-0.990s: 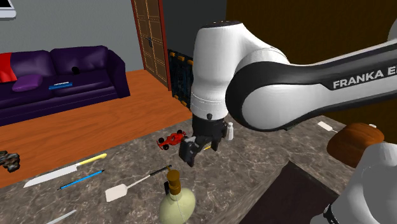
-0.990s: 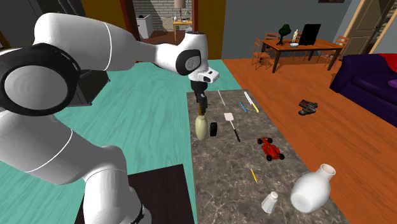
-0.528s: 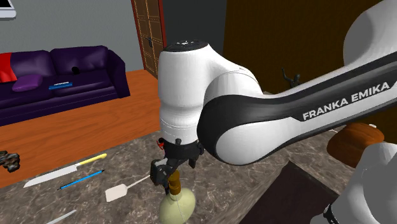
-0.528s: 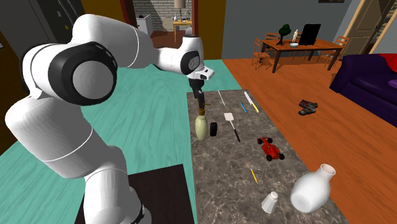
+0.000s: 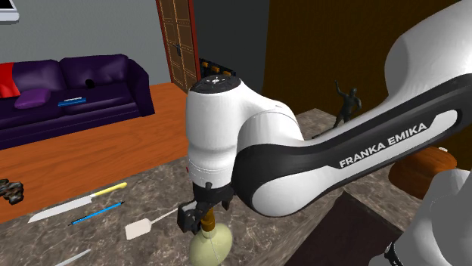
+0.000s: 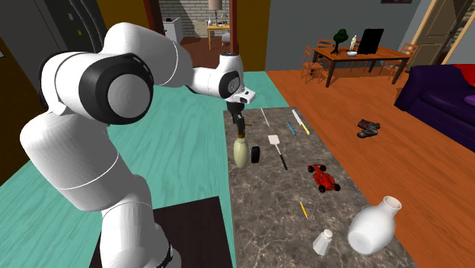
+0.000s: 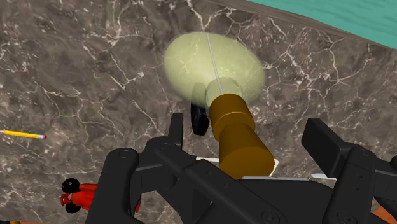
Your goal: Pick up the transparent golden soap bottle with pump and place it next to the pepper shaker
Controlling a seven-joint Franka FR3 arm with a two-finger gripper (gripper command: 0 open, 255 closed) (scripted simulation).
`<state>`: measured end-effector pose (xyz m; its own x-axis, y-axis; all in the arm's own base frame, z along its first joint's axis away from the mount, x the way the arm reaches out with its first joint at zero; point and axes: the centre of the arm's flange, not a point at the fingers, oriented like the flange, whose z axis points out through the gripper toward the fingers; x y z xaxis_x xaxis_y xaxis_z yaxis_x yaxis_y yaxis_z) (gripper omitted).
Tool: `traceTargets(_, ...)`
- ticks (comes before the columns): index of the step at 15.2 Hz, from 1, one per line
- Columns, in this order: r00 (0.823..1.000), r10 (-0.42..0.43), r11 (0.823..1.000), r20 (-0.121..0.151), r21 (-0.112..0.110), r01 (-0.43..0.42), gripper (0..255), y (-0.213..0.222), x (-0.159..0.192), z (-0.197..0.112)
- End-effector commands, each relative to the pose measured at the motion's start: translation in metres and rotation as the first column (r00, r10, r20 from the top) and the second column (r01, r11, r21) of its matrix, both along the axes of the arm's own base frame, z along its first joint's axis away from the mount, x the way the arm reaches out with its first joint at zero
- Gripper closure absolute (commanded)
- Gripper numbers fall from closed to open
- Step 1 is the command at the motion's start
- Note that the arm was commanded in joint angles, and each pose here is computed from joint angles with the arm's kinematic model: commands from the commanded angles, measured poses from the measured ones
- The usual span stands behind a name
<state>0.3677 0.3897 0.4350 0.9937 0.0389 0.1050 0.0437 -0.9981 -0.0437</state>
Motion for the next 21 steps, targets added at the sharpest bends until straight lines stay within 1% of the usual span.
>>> traceTargets(1,1.000,0.000,1.000,0.000,0.000,0.000,0,0.000,0.001,-0.002)
traceTargets(6,1.000,0.000,1.000,0.000,0.000,0.000,0,0.000,0.001,-0.002)
traceTargets(7,1.000,0.000,1.000,0.000,0.000,0.000,255,0.000,0.001,-0.002)
traceTargets(16,1.000,0.000,1.000,0.000,0.000,0.000,255,0.000,0.001,-0.002)
traceTargets(21,1.000,0.000,1.000,0.000,0.000,0.000,255,0.000,0.001,0.024)
